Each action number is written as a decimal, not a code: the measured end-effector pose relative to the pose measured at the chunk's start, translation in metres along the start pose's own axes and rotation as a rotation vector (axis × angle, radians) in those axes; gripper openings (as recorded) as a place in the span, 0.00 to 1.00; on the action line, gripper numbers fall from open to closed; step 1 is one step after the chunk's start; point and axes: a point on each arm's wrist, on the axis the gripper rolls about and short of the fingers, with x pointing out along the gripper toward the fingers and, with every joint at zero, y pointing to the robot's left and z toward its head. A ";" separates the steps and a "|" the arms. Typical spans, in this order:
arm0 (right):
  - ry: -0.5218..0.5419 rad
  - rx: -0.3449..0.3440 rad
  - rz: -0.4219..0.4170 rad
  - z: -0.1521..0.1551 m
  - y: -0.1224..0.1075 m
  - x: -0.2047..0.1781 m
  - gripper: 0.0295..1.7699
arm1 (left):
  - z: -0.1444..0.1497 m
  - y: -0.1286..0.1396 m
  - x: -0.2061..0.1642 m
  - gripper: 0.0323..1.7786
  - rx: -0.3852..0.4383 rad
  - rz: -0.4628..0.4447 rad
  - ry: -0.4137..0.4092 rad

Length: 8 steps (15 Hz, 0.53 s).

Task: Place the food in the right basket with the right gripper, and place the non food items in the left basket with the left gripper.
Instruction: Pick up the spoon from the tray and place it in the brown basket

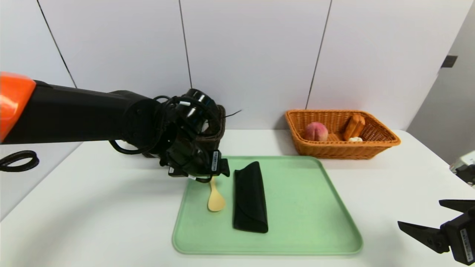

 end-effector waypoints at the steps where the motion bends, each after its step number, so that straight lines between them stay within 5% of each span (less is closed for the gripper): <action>1: 0.002 0.000 0.001 -0.001 0.000 0.000 0.96 | 0.001 -0.001 0.003 0.95 -0.013 0.002 0.001; 8: -0.017 0.001 -0.002 0.001 0.000 0.002 0.97 | 0.001 -0.001 0.032 0.95 -0.047 0.063 0.021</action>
